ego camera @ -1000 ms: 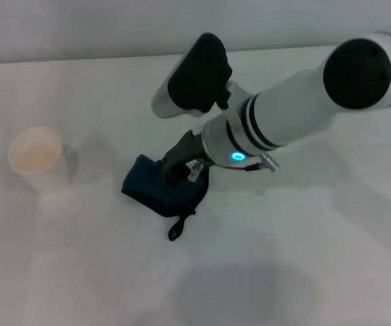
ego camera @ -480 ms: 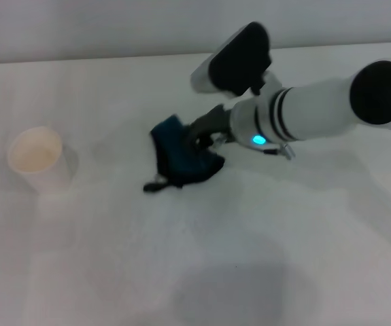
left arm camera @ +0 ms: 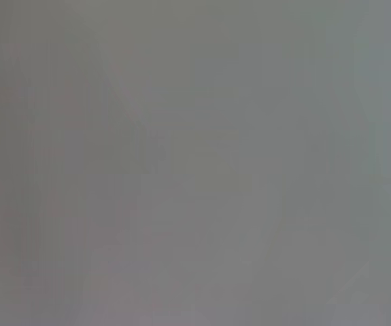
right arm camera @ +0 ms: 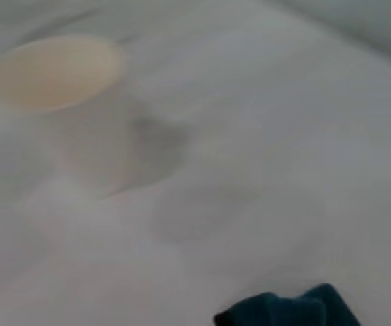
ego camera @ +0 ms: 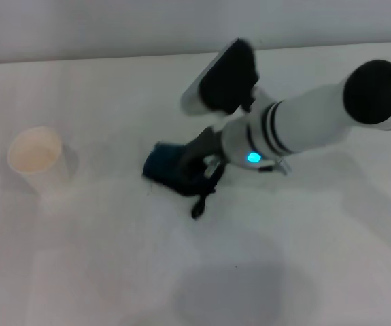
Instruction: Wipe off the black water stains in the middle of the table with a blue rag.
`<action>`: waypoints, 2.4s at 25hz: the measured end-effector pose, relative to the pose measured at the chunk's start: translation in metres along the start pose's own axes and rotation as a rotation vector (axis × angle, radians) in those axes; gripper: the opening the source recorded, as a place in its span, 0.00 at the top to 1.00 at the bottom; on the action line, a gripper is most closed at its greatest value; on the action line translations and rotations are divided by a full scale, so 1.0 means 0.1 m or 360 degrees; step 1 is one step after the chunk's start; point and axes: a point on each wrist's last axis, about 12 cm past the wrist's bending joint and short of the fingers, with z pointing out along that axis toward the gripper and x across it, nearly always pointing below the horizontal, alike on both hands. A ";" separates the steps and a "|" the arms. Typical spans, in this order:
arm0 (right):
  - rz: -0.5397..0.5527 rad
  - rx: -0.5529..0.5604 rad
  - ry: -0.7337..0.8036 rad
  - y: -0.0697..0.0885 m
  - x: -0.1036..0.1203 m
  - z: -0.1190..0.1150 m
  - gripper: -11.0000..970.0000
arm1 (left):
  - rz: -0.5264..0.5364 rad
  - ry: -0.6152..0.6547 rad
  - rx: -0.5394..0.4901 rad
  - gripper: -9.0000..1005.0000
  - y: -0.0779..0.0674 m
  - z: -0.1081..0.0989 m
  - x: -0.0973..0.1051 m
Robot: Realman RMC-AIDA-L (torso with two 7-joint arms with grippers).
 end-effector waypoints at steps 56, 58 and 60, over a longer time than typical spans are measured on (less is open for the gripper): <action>0.0654 0.0195 -0.0752 -0.94 0.69 -0.87 0.61 | -0.0052 -0.0056 -0.0072 0.12 0.01 0.09 -0.05; 0.0834 0.0250 -0.0954 -1.07 0.74 -0.97 0.55 | -0.0054 -0.0049 -0.0070 0.12 0.00 0.12 -0.04; 0.1017 0.0279 -0.1162 -1.17 0.84 -1.08 0.49 | -0.0056 -0.0037 -0.0073 0.12 -0.01 0.13 -0.04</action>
